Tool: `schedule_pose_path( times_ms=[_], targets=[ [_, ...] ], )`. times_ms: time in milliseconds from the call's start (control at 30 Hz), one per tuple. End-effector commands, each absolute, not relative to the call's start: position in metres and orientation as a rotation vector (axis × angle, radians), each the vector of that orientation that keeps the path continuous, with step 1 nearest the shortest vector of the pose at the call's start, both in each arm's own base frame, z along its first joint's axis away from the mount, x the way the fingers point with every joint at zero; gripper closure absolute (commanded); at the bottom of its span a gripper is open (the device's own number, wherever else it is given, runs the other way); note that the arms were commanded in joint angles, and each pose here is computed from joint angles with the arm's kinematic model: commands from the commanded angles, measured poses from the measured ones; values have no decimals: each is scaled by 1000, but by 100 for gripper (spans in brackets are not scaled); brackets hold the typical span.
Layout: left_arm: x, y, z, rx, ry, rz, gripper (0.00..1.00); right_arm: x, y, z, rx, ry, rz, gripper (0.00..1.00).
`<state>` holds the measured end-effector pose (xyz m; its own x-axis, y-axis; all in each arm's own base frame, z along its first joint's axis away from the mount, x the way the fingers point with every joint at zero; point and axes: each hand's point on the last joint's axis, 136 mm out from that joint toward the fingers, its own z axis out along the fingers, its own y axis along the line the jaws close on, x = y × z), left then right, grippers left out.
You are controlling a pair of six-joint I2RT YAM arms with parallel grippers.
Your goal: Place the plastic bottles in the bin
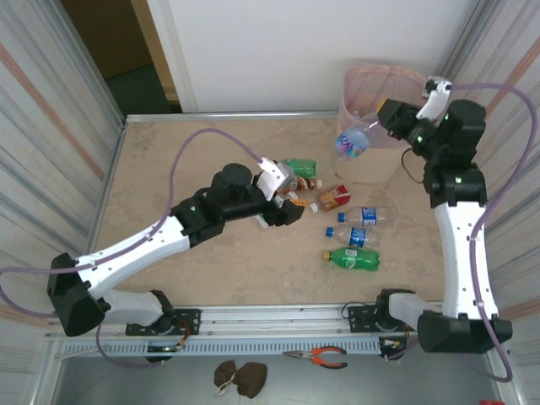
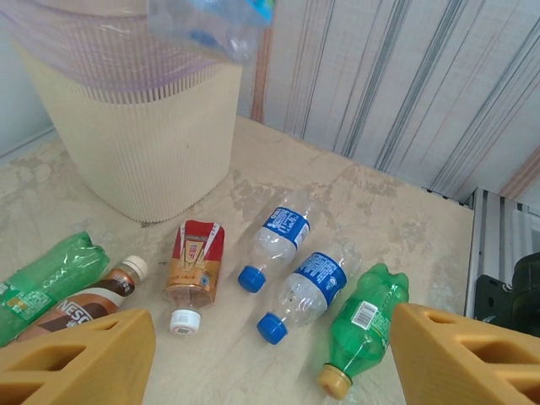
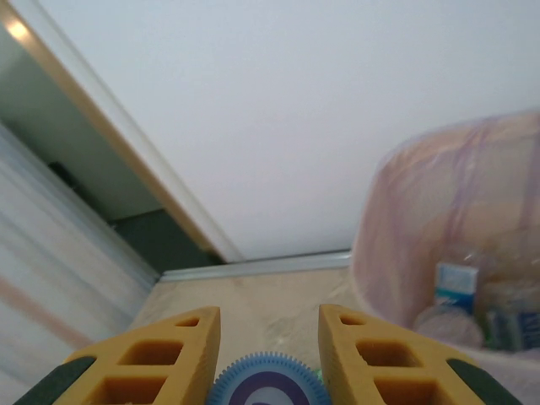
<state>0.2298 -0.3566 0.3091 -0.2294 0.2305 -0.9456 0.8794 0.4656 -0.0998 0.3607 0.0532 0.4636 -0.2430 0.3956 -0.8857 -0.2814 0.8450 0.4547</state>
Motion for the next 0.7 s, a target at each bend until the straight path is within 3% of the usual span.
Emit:
schedule_pose_path(
  times_ms=[0,367,667],
  targets=[
    [227,-349,316,927,1701,-816,26,376,33,491,52,1644,526,77],
    [225,-346,315,905,1698,-834,26,446,-24,518,67,1621,273,78],
    [225,-348,304,917,1716,-840,26,483,-51,481,15,1758,29,78]
  ],
)
